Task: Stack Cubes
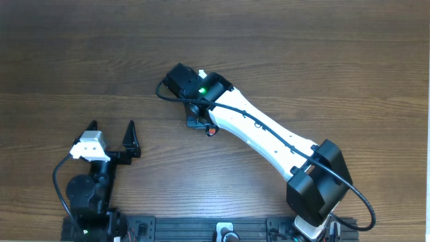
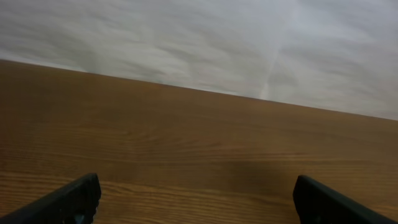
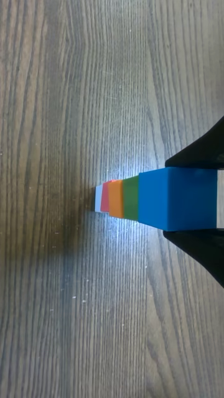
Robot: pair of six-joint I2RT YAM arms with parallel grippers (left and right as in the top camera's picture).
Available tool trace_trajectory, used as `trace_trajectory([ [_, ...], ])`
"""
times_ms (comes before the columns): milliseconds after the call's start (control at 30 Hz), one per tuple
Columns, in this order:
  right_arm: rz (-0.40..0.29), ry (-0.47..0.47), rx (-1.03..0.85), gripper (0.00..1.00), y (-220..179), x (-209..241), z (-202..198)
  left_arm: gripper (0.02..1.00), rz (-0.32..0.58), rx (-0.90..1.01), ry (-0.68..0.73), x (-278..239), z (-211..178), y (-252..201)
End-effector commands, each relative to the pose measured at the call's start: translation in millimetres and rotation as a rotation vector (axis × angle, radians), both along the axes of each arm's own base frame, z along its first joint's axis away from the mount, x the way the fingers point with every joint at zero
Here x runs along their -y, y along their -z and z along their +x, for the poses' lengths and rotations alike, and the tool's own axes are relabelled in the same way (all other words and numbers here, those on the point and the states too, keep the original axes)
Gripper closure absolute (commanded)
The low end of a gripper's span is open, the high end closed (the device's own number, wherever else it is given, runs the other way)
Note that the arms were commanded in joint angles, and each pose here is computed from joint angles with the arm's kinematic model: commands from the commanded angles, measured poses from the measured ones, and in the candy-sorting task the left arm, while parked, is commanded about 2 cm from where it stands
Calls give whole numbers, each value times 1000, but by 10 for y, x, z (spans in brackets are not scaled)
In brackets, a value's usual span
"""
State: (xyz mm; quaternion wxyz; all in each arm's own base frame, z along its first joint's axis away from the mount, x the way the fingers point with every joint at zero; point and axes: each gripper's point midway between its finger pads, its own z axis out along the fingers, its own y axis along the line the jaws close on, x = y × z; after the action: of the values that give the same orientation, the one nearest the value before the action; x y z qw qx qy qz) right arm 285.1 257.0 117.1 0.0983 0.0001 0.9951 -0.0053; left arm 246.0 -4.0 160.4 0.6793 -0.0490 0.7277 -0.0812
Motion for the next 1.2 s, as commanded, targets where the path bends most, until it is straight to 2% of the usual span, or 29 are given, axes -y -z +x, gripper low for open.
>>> trace_trajectory([
  [33,-4,21,-9,980,61,22,16,18,14,2,2,-3,-2,9],
  [800,-5,24,-16,965,110,30,0,18,14,2,2,-3,-2,9],
  [933,-3,24,-14,930,109,25,5,18,14,2,2,-3,-2,9],
  [1067,-3,24,-14,851,109,25,4,18,14,2,2,-3,-2,9],
  [1200,-4,24,-14,829,112,27,3,18,14,1,2,-3,-2,11],
])
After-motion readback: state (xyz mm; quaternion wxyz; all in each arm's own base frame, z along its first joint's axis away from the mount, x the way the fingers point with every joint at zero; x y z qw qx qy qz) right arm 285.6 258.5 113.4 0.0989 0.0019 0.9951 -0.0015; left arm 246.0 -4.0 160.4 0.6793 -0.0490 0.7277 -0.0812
